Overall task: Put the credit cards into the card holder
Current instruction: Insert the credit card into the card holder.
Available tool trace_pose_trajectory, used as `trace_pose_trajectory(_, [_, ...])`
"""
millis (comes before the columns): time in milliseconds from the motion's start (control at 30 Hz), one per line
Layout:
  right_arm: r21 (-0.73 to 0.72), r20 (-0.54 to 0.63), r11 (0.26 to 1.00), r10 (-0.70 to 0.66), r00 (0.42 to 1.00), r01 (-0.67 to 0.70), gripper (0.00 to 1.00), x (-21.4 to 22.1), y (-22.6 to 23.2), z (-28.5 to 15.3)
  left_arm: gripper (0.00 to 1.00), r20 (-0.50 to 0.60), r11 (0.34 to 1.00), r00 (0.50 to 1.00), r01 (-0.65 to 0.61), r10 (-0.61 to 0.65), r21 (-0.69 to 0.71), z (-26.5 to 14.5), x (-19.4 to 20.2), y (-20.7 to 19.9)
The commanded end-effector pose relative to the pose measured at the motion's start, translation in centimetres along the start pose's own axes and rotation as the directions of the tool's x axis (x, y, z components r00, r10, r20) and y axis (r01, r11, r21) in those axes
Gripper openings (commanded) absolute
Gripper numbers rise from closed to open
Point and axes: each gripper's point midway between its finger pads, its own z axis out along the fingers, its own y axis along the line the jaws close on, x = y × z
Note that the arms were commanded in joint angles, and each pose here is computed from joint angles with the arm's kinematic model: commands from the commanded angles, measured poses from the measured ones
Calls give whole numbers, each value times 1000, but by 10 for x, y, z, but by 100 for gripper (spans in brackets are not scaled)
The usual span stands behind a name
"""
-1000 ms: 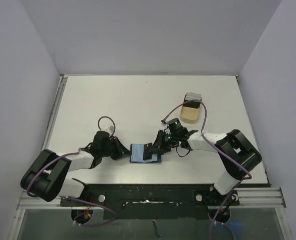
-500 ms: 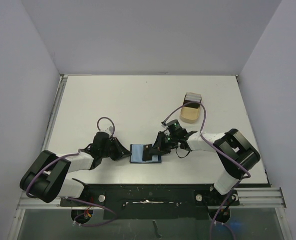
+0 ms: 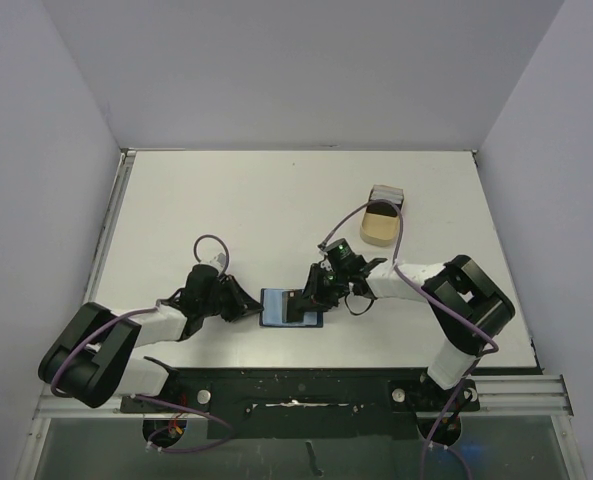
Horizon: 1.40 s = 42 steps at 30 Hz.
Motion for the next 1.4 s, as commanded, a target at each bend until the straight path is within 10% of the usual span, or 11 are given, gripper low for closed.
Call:
trace_pose_trajectory(0, [81,24,996,-34,999,32,19,-5,-4,-1,0,30,1000,1000,-6,6,29,-3,-4,-9])
trace_pose_trajectory(267, [217,108,974,-98,989,73,41,-22,-7,-24,0,46,999,999,16,-17,41,-4,-5,-9])
trace_pose_trajectory(1033, [68,44,985,-163,986,160,38,-8,41,15,0,34,997,999,17,-20,80,-3,-1,-19])
trace_pose_trajectory(1367, [247,91,957,-180,979,153,40,-16,20,-12,0,39,997,999,19,-22,68,-4,-1,-16])
